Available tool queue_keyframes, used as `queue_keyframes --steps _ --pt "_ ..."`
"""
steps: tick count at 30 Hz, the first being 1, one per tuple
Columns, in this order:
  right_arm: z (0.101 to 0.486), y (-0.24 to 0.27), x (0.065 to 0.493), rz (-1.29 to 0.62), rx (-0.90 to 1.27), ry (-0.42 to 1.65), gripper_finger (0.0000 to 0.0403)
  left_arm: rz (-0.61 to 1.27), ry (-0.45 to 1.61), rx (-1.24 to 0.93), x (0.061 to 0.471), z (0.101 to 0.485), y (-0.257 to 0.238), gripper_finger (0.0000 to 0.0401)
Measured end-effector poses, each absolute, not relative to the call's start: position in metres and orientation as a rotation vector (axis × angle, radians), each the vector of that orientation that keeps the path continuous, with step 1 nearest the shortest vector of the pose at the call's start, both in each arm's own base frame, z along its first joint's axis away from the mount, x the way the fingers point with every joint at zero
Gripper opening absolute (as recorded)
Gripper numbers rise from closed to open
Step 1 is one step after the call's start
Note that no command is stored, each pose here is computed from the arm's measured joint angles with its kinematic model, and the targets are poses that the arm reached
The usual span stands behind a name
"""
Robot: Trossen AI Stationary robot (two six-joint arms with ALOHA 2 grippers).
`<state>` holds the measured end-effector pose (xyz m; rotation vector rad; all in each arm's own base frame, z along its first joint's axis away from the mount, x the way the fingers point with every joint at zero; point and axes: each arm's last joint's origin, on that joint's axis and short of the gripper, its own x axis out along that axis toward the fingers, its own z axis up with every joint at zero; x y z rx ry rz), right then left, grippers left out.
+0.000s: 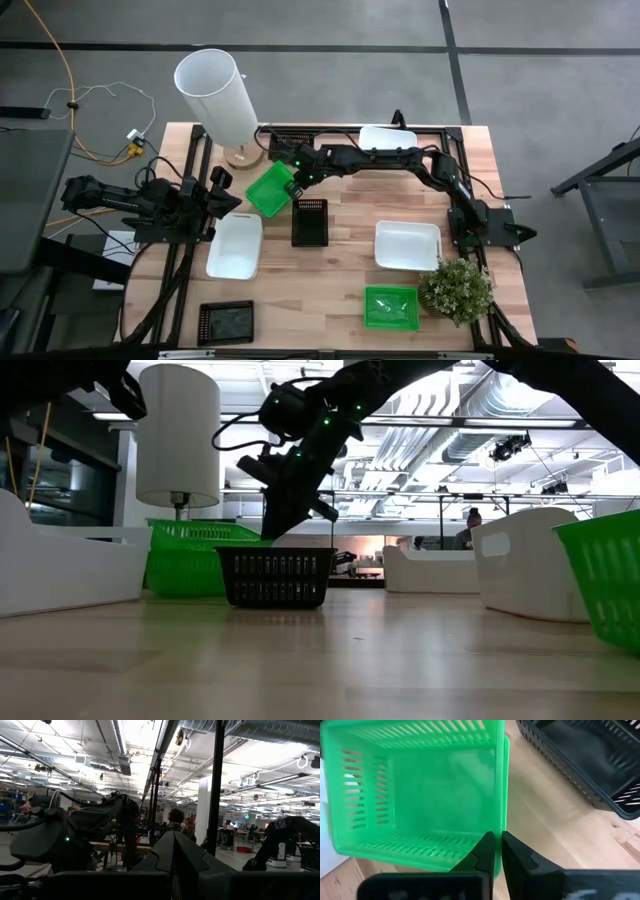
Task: Stack baskets by color
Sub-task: Stack the right green bin on the left green bin, then stack the bottom green bin on the top green bin
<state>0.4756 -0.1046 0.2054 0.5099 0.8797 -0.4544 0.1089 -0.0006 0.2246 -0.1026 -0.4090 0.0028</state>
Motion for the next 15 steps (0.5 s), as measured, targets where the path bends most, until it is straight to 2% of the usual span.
queue_keyframes --steps 4,9,15 --pt "0.207 -0.107 0.475 -0.459 0.51 0.878 0.005 0.003 -0.409 -0.103 0.109 0.225 -0.001 0.0" --pt "0.224 -0.106 0.471 -0.436 0.464 0.847 0.0119 0.003 -0.408 -0.103 0.109 0.224 -0.001 0.0" --pt "0.25 -0.1 0.456 -0.418 0.291 0.889 0.0187 0.003 -0.392 -0.102 0.11 0.223 -0.001 0.0"
